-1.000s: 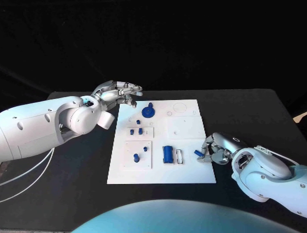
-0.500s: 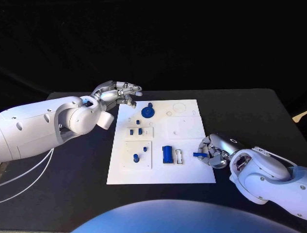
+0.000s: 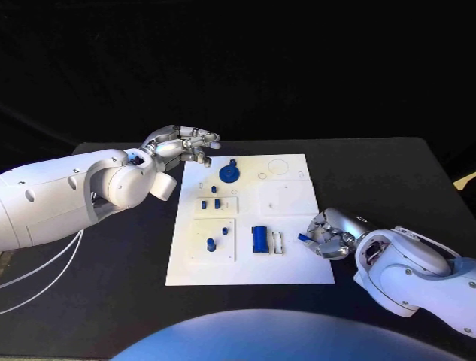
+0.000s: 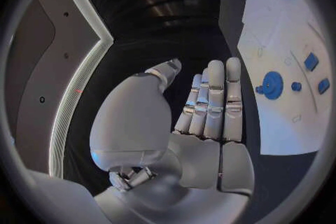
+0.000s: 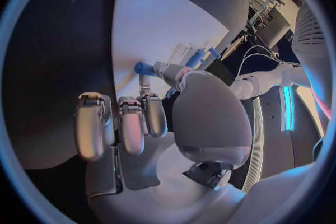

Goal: Assemble the parts on the task board

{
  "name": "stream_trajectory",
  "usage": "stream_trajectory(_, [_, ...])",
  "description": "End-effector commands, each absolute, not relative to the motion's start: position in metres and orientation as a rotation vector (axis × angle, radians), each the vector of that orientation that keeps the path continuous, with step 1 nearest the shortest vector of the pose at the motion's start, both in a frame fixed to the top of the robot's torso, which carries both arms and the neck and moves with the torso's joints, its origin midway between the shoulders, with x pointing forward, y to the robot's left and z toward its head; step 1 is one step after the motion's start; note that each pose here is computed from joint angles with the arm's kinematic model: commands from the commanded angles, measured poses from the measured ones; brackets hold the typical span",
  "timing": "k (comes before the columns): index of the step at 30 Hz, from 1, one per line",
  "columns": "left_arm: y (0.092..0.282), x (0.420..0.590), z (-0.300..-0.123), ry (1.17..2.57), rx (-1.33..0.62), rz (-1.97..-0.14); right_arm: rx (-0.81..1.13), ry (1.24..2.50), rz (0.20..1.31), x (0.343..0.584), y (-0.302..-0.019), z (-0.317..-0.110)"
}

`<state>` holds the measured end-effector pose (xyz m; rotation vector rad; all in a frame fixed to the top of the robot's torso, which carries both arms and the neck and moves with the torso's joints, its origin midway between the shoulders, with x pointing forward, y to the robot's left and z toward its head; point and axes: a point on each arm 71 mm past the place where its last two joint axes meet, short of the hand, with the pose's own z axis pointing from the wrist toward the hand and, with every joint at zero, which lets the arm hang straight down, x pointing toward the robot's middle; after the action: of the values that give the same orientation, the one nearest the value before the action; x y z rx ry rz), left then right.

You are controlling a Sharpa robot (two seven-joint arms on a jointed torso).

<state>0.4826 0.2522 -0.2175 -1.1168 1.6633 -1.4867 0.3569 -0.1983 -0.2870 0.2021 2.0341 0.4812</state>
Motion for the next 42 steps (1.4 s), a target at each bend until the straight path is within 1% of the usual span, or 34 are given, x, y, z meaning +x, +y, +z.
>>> stream_trajectory(1, [0.25,0.482,-0.216,1.666,-1.106,-1.506,0.245,2.068,0.507,0.355,-0.192,-0.286])
stream_trajectory(7, [0.249,0.482,-0.216,1.668,-1.105,-1.508,0.254,2.048,0.57,0.355,-0.173,-0.279])
stream_trajectory(11, [0.249,0.482,-0.216,1.669,-1.104,-1.51,0.249,2.051,0.578,0.358,-0.164,-0.28])
stream_trajectory(25, [0.248,0.482,-0.216,1.669,-1.104,-1.51,0.205,2.099,0.555,0.365,-0.153,-0.29])
stream_trajectory(42, [0.249,0.482,-0.216,1.67,-1.101,-1.508,0.174,2.108,0.55,0.368,-0.147,-0.292])
